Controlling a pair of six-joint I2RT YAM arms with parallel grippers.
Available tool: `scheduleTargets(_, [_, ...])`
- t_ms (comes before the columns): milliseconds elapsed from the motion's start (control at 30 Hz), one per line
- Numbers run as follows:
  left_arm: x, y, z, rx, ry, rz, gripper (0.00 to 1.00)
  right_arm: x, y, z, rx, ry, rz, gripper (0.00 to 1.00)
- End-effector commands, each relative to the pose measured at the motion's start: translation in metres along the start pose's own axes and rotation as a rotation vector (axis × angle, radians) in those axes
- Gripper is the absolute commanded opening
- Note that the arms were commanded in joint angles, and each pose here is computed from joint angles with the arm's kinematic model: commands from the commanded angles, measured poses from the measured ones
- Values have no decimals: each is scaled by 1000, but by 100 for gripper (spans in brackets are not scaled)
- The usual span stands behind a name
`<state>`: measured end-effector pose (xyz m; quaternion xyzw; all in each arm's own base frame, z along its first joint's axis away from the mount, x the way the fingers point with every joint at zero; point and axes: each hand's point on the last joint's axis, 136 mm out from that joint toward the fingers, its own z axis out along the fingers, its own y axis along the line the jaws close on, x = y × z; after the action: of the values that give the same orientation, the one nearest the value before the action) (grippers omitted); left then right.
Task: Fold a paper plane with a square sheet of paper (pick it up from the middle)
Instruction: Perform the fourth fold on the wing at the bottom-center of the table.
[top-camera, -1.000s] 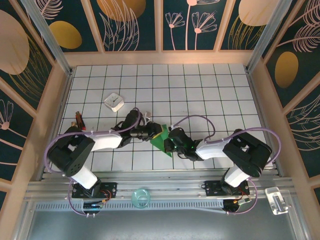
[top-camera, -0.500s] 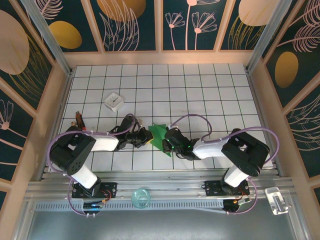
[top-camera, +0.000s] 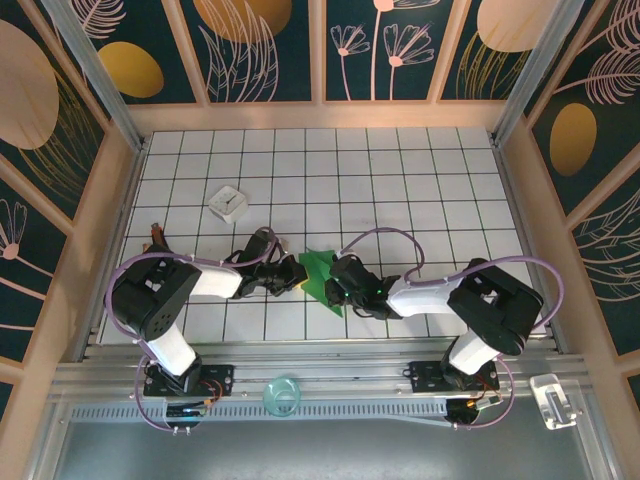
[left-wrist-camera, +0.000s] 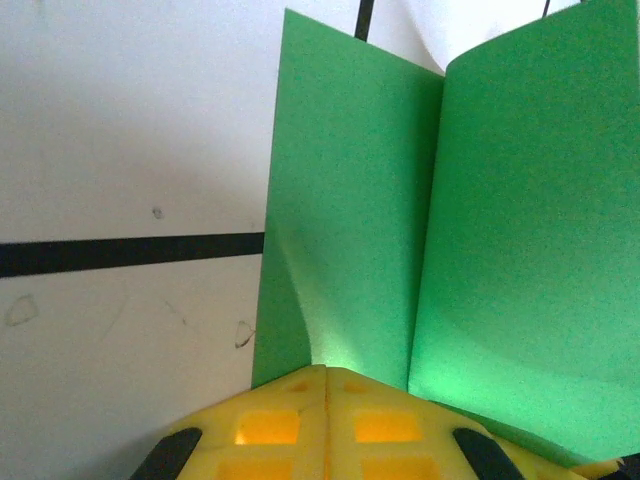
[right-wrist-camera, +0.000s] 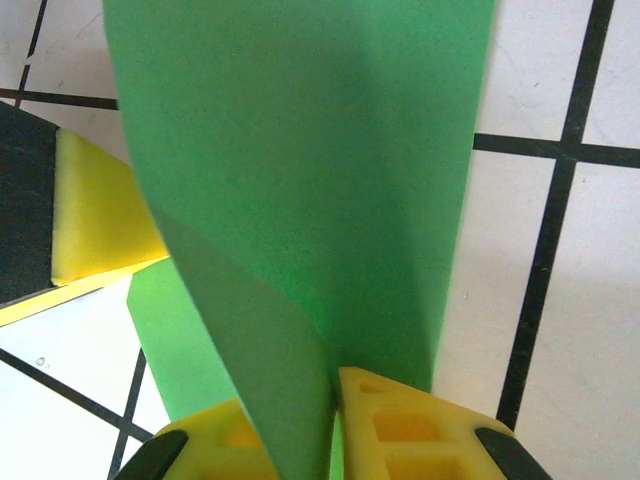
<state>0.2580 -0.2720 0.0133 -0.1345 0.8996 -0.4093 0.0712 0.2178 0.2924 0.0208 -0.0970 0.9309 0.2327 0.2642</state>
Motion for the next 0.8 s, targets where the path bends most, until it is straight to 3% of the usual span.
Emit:
scheduleTargets(0, [5, 17, 6, -54, 27, 0, 8, -9, 6, -7, -16, -6, 6, 13])
scheduleTargets(767, [7, 21, 8, -62, 38, -1, 7, -17, 15, -15, -67, -19, 18, 21])
